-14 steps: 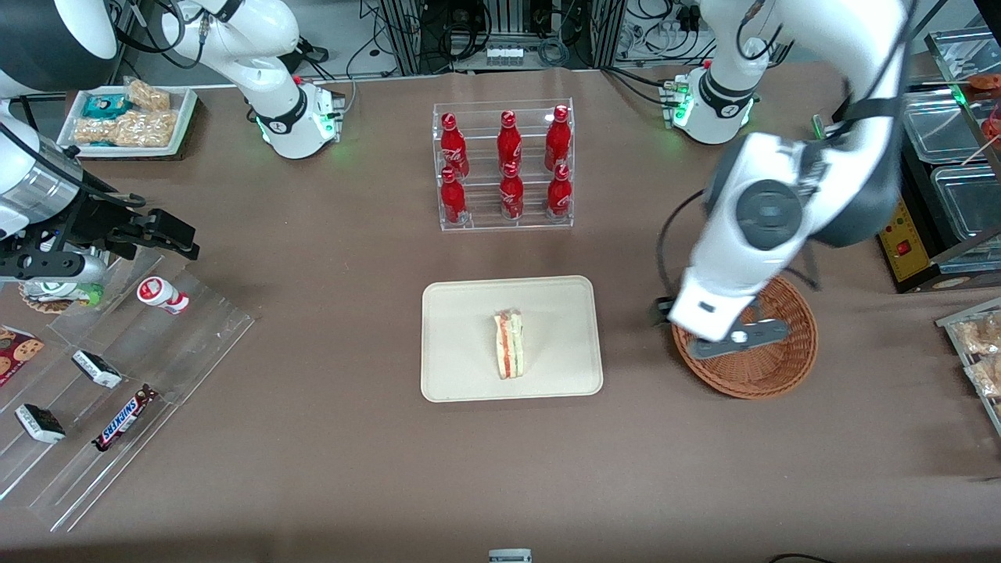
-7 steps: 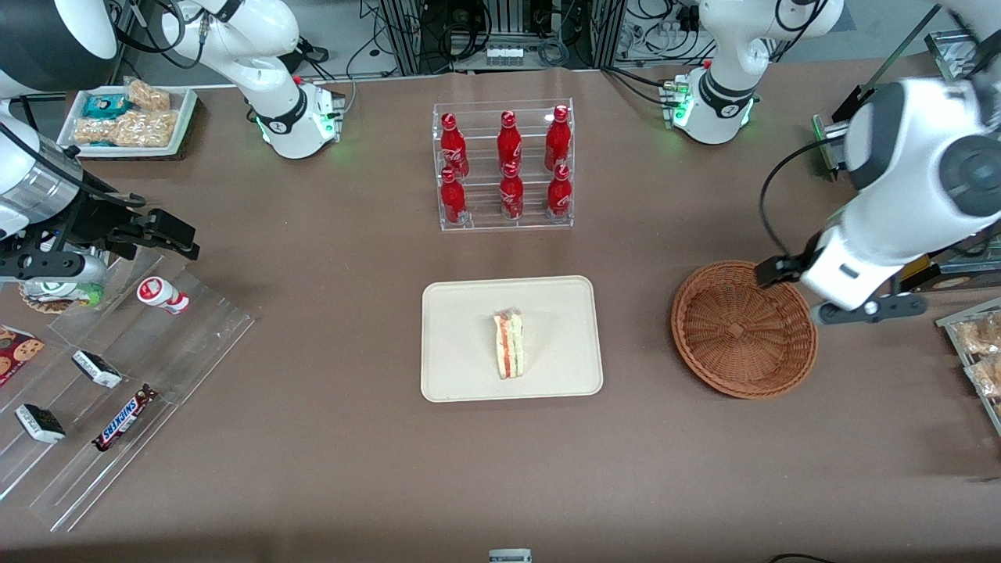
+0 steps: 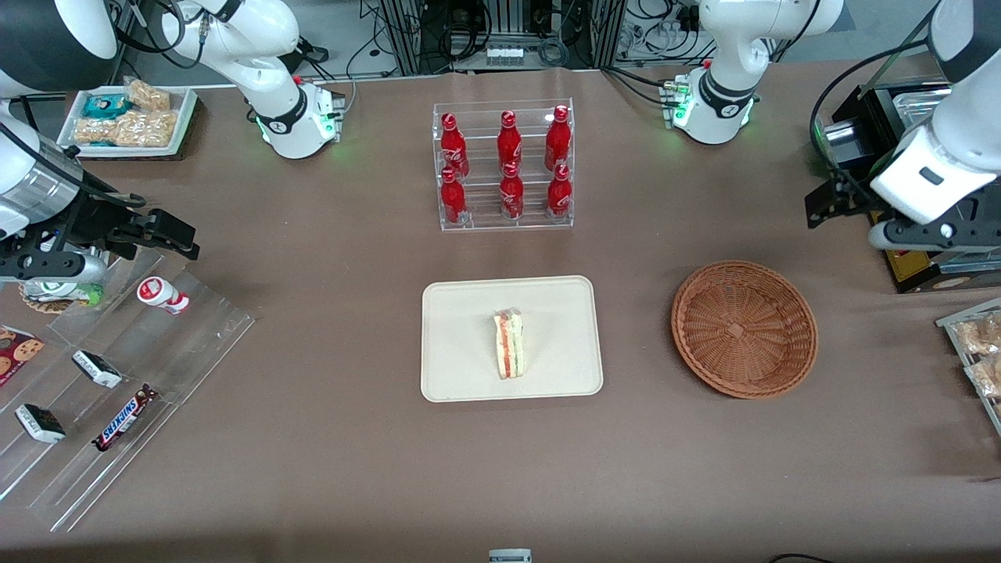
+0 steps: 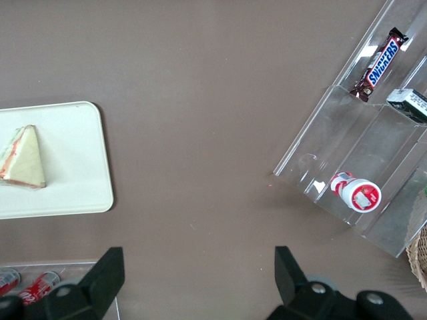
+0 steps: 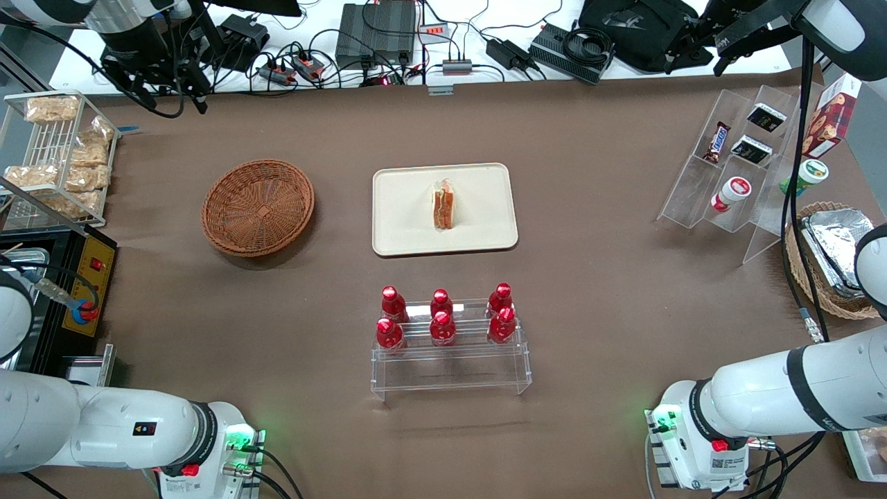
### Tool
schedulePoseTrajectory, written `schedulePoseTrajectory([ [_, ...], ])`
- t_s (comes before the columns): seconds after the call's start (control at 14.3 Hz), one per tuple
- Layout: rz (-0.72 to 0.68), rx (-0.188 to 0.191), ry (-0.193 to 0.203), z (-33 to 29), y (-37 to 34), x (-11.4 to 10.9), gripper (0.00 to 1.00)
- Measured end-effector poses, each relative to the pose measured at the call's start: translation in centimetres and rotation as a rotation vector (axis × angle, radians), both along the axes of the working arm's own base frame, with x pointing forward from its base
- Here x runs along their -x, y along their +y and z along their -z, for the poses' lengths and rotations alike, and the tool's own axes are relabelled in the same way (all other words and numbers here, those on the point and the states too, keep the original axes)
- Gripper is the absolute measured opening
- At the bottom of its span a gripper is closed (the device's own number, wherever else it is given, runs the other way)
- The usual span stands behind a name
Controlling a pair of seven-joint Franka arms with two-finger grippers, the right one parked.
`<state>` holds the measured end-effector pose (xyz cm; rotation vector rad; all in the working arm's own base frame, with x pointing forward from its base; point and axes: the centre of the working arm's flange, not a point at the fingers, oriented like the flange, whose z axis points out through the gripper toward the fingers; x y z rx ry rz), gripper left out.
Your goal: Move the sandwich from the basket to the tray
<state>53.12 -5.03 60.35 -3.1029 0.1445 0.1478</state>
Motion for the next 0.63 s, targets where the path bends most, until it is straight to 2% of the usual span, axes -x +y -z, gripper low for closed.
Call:
schedulePoseTrajectory([
  [0.28, 0.040, 0.036, 0.009, -1.17, 0.67, 0.42, 1.00],
  [0.63, 0.057, 0.041, 0.012, -1.06, 0.60, 0.39, 1.00],
])
